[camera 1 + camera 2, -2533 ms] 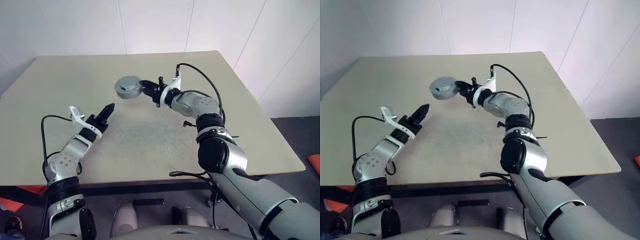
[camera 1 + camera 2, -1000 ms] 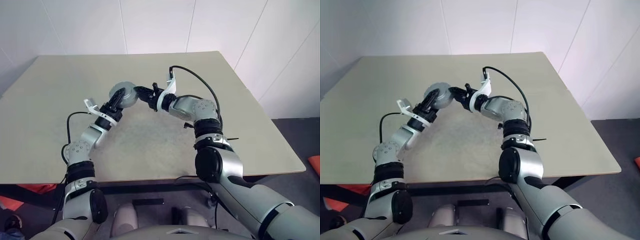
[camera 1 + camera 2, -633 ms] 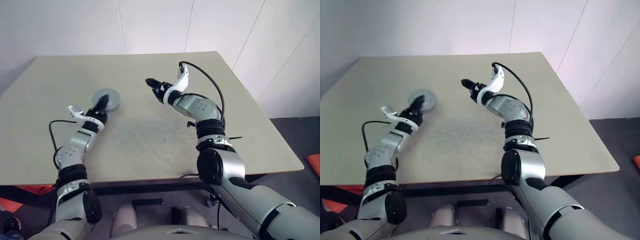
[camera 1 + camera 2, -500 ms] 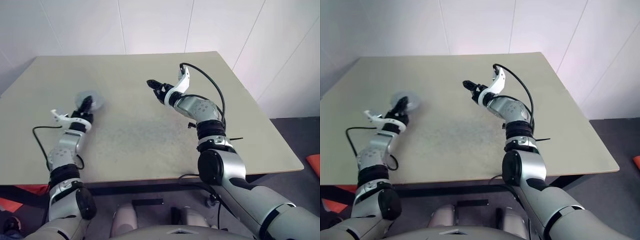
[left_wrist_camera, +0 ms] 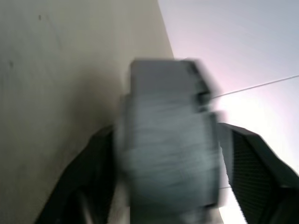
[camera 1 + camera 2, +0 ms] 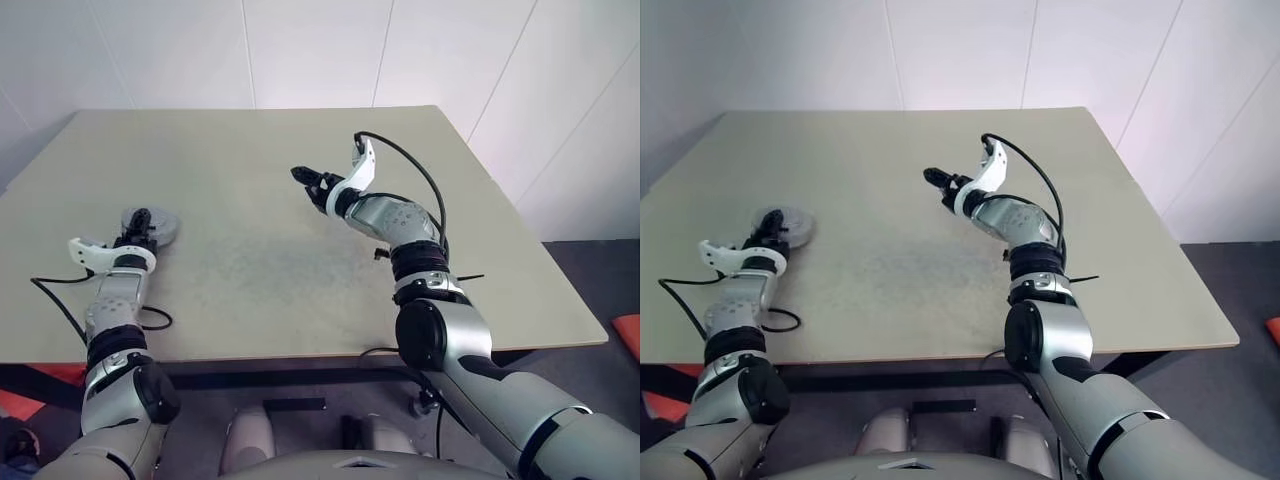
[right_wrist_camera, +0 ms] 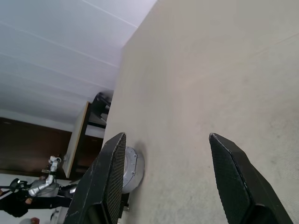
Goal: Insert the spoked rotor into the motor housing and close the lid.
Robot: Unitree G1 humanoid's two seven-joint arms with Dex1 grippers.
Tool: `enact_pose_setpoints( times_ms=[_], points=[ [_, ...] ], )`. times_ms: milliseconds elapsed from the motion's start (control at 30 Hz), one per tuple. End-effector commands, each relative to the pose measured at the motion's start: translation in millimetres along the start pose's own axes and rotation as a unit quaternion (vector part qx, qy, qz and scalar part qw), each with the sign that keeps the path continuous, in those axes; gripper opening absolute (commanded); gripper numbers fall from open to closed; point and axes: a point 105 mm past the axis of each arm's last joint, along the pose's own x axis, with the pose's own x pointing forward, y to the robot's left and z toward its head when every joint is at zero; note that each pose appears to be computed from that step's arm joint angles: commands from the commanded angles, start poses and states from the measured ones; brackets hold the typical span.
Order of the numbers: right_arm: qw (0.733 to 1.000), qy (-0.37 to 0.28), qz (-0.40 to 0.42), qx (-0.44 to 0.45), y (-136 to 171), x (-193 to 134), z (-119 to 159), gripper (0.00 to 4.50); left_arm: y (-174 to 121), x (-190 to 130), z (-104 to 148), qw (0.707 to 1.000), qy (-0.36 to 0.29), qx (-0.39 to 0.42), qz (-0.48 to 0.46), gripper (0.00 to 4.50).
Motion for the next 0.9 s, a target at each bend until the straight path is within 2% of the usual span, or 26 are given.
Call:
enact_pose_setpoints(
  times_ms=[33,300,433,533,633,767,900],
  points=[
    [1.0,-0.014,0.012,-0.01,10.9,0.2,9.9,3.19,-14.3,4.9,33.0,0.998,-0.052,0.018,-0.009,4.47],
    [1.0,0.0,0.008,-0.009,7.4,2.1,4.1,3.19,-12.1,3.1,68.2,0.994,-0.098,0.051,0.009,4.47],
    [0.998,-0.013,0.014,-0.063,11.0,1.8,7.4,3.19,-27.4,4.4,68.1,0.989,-0.094,0.109,-0.019,4.47],
    [0.978,-0.067,0.037,-0.193,20.8,-4.2,20.6,3.19,-56.8,5.2,42.6,0.975,-0.054,0.198,-0.092,4.47],
    [0.951,-0.069,0.074,-0.291,26.6,-13.8,22.3,3.19,-87.8,-3.3,3.6,0.944,0.009,0.273,-0.184,4.47],
    [0.913,-0.06,0.082,-0.395,13.8,-29.9,31.3,3.19,-116.5,-20.4,-45.7,0.884,0.083,0.368,-0.275,4.47],
    [0.873,-0.043,0.016,-0.486,-19.3,-43.1,50.2,3.19,-118.8,-34.6,-92.7,0.808,0.152,0.469,-0.323,4.47]
  ],
)
